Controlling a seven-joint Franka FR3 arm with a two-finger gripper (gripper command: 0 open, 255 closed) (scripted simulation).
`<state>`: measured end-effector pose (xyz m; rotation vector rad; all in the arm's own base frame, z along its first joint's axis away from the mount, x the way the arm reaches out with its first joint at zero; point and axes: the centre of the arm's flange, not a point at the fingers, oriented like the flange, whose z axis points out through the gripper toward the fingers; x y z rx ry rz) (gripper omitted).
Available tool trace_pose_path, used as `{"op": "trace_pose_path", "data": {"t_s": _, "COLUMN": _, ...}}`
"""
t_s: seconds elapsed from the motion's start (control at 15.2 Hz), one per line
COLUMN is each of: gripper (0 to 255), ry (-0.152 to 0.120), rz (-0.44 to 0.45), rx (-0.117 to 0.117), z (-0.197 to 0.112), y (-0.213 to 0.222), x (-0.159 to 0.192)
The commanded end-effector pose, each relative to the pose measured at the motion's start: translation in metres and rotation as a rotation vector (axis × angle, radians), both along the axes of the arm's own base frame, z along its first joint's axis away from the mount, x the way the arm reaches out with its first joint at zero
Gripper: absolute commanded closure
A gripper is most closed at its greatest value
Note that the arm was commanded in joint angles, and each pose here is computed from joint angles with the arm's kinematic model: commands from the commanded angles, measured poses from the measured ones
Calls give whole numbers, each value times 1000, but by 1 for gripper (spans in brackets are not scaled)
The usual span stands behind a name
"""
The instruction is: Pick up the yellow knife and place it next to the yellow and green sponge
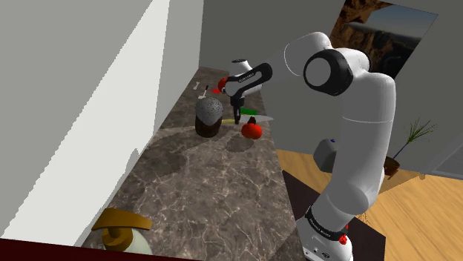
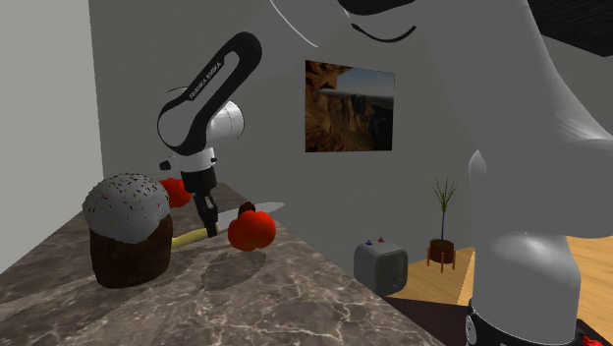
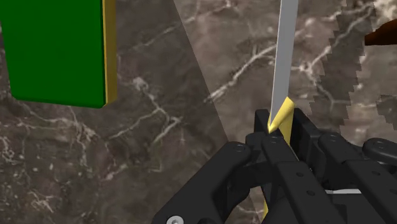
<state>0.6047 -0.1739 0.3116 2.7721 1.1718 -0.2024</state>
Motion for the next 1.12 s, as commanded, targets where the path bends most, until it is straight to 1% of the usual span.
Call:
{"op": "trace_pose_path", "data": {"t_s": 0.0, "gripper": 255, "ry": -1, "rz": 0, "rx": 0, "z": -5, "y": -1, "x": -1}}
{"op": "trace_pose_path", "data": {"t_s": 0.4, "gripper": 255, "ry": -1, "rz": 0, "rx": 0, "z": -5, "y": -1, "x": -1}}
{"op": "trace_pose_path", "data": {"t_s": 0.46, "gripper": 0, "ry": -1, "rz": 0, "rx": 0, "z": -5, "y": -1, "x": -1}}
{"op": "trace_pose_path", "data": {"t_s": 0.79, "gripper": 0, "ry": -1, "rz": 0, "rx": 0, "z": -5, "y": -1, "x": -1}}
{"op": "trace_pose_path", "data": {"t_s": 1.06, "gripper": 0, "ry": -1, "rz": 0, "rx": 0, "z": 45, "y": 7, "x": 3}}
